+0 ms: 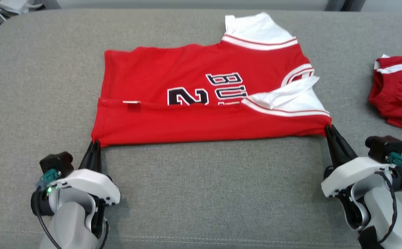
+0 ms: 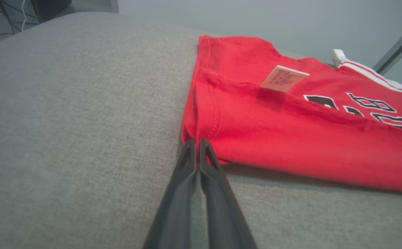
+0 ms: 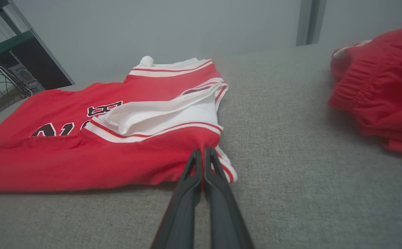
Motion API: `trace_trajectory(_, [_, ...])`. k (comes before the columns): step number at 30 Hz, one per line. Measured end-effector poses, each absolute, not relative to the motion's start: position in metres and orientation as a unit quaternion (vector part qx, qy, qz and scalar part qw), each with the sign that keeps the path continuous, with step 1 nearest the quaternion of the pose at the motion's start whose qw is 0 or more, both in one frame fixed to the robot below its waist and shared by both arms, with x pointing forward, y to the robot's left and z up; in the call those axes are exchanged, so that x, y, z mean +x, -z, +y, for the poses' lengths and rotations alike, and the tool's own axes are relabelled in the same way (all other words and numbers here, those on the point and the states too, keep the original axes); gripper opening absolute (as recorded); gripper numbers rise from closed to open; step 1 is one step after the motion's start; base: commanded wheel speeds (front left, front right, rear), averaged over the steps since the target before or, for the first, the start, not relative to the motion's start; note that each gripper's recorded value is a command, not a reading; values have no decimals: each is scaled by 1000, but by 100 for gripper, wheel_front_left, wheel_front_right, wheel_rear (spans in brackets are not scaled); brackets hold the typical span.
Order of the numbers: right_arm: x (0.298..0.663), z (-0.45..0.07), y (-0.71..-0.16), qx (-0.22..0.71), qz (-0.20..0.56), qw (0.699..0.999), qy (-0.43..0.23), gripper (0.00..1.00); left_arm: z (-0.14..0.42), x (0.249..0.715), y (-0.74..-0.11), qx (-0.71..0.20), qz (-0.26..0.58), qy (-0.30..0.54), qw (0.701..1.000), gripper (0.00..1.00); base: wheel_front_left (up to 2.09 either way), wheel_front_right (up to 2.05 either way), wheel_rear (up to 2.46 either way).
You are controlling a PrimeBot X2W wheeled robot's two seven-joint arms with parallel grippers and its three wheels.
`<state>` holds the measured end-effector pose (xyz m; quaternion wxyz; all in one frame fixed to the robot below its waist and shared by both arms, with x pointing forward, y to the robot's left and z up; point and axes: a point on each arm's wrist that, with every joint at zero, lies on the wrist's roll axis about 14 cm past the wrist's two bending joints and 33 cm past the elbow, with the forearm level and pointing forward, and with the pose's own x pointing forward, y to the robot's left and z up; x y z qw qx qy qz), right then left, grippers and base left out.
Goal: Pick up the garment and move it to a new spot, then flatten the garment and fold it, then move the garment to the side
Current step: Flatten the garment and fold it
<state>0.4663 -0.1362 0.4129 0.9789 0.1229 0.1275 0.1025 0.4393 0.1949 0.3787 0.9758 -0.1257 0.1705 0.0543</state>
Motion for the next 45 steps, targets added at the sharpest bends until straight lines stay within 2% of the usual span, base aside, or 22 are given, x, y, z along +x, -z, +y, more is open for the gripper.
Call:
trace_trajectory(21, [410,-135,-419,133,135,976,-109,0,210,375,-377,-121,187,-85,971,0,0,0,0])
trace_trajectory(45, [386,-120,-403,143,157,968,-131,0,232,372,-369,-90,200,-113,969,0,0,0,0])
